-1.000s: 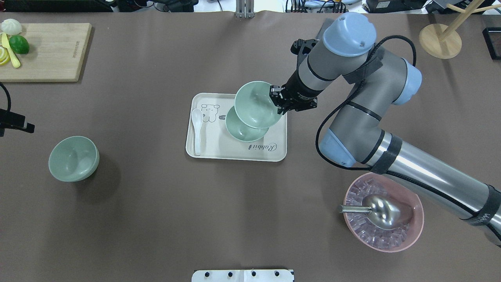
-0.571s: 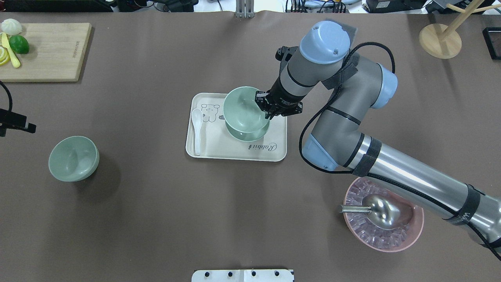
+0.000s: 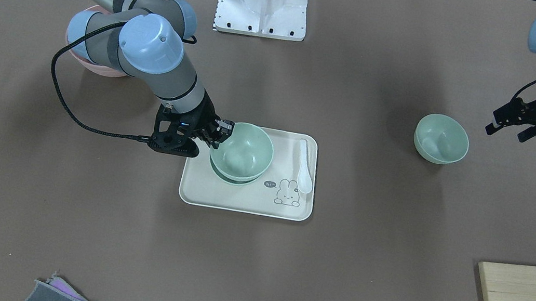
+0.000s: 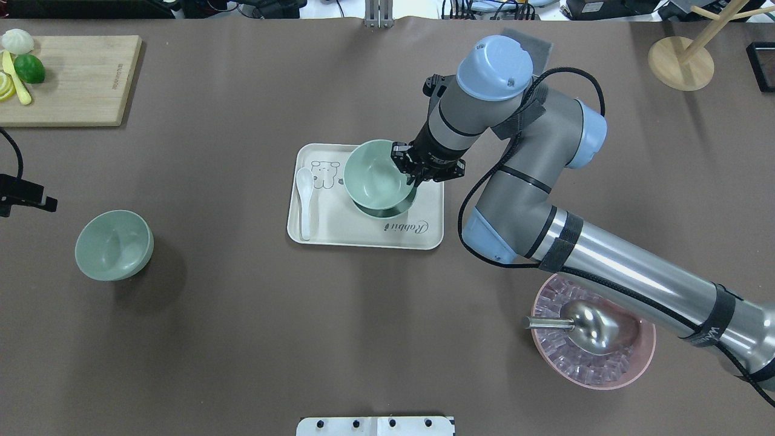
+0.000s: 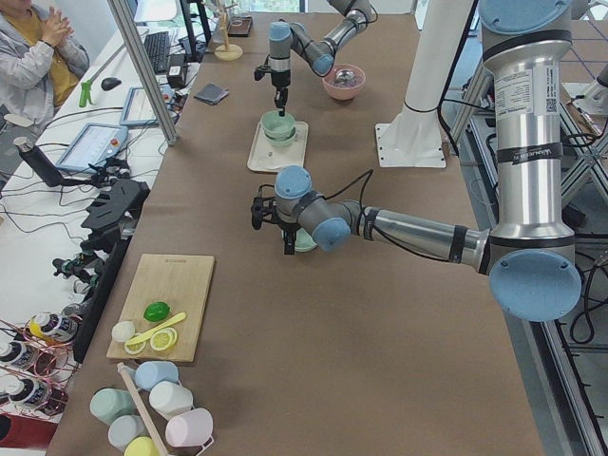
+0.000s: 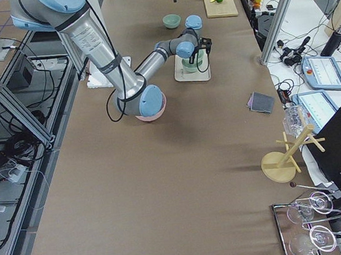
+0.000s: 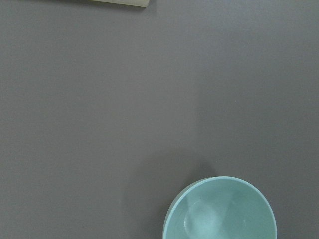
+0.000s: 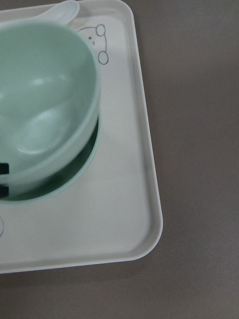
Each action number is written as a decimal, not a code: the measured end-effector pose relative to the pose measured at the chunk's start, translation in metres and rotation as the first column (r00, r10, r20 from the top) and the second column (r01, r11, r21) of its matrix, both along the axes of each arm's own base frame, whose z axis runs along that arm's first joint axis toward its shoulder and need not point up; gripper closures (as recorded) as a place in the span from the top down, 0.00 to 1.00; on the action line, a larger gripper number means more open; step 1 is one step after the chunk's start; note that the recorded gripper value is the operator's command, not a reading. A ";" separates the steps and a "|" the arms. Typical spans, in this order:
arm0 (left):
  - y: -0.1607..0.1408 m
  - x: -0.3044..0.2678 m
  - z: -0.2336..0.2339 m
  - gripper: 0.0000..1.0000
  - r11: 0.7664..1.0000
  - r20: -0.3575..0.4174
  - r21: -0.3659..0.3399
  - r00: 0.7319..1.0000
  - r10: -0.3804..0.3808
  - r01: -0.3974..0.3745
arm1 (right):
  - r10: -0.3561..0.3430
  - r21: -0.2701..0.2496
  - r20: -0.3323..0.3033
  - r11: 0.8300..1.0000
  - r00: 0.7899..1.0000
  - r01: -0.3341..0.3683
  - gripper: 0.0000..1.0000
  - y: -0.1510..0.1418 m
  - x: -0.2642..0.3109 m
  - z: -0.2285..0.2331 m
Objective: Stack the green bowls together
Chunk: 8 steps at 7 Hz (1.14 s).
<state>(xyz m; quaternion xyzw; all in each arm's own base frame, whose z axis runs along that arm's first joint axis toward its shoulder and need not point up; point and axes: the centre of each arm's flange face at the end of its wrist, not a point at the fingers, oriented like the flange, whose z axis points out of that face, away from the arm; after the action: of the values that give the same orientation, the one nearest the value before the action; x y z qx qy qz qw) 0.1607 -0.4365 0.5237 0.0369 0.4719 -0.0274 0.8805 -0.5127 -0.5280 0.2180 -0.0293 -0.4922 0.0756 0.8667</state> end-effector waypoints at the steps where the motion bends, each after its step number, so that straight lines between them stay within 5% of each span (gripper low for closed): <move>1: 0.005 0.027 0.007 0.97 1.000 0.025 -0.011 1.000 0.016 -0.016 | 0.004 0.002 0.005 1.000 1.000 -0.004 1.00 -0.002 0.001 -0.005; 2: 0.011 0.052 0.009 0.92 0.999 0.036 -0.028 0.999 0.029 -0.028 | 0.011 0.002 0.009 1.000 1.000 -0.011 1.00 -0.006 0.005 -0.008; 6: 0.022 0.089 0.031 0.00 0.997 0.090 -0.057 0.994 0.055 -0.050 | 0.021 -0.023 0.036 1.000 0.999 -0.020 1.00 -0.022 0.040 -0.003; 8: 0.022 0.090 0.031 0.00 0.997 0.089 -0.062 0.995 0.055 -0.050 | 0.021 -0.026 0.036 0.999 0.999 -0.020 1.00 -0.023 0.048 0.002</move>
<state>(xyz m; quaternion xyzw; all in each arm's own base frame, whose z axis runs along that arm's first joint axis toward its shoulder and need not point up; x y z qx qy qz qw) 0.2509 -0.4148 0.5546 -0.0005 0.4314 -0.0166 0.9020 -0.4647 -0.5512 0.2205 -0.0367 -0.5073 0.0901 0.8563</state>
